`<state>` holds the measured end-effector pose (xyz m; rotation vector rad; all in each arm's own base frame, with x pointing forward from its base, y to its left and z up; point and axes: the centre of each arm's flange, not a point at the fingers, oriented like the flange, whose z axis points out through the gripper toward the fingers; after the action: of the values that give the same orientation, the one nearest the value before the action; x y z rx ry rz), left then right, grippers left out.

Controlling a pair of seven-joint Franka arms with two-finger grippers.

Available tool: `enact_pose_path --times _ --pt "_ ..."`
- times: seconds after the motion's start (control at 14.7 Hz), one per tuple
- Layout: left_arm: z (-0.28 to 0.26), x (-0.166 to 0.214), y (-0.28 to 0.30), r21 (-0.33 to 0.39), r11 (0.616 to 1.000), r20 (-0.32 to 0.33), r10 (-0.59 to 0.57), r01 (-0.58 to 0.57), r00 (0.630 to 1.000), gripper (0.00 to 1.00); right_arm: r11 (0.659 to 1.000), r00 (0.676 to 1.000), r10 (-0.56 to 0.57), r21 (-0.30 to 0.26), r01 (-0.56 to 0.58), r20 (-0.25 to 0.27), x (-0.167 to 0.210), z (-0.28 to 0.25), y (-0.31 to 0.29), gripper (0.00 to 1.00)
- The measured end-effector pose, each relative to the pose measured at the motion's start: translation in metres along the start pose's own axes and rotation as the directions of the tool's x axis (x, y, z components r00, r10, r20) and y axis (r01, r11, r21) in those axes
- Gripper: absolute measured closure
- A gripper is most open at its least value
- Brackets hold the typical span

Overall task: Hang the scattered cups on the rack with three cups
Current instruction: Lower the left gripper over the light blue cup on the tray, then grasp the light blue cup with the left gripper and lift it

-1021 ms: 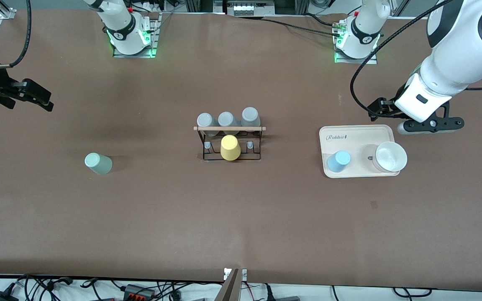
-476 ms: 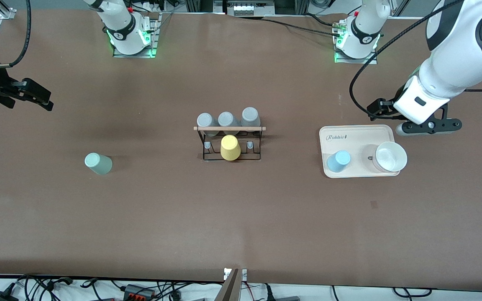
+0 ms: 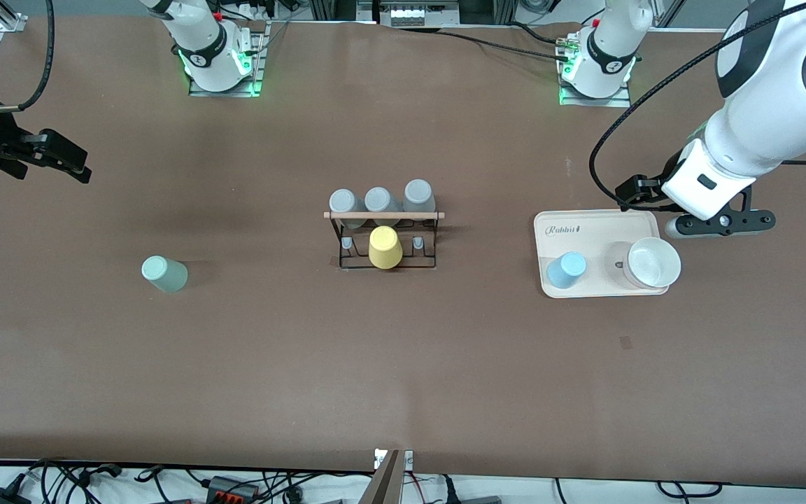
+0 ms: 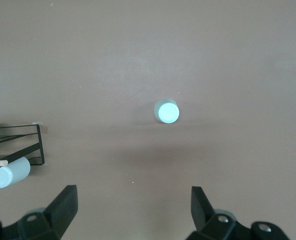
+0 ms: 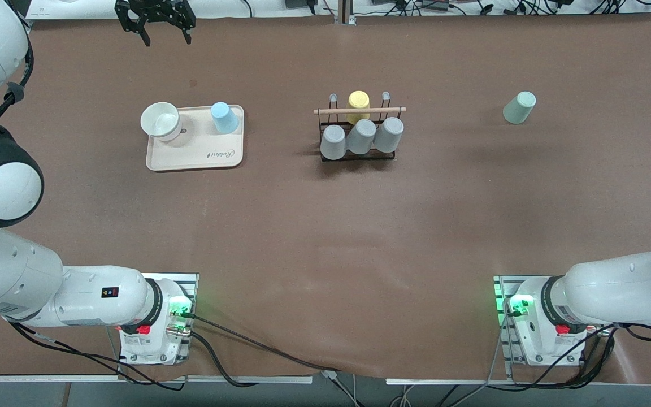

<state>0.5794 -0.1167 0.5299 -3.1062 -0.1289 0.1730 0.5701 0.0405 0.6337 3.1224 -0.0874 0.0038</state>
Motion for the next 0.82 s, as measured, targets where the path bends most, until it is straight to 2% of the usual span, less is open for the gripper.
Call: enact_pose_path --times 0.2,0.61,0.82 --pt "0.043 0.018 0.007 0.002 1.000 0.070 0.010 -0.011 0.997 0.00 1.000 1.000 0.000 0.000 0.000 0.001 0.000 0.000 0.000 0.00" --pt "0.189 0.066 0.035 -0.025 0.999 0.196 0.040 -0.036 0.980 0.00 1.000 1.000 -0.001 -0.001 0.001 0.011 0.001 0.005 0.000 0.00" --pt "0.235 0.077 0.037 -0.036 0.999 0.215 0.038 -0.031 0.976 0.00 1.000 1.000 -0.003 -0.001 0.003 0.016 0.002 0.008 -0.001 0.00"
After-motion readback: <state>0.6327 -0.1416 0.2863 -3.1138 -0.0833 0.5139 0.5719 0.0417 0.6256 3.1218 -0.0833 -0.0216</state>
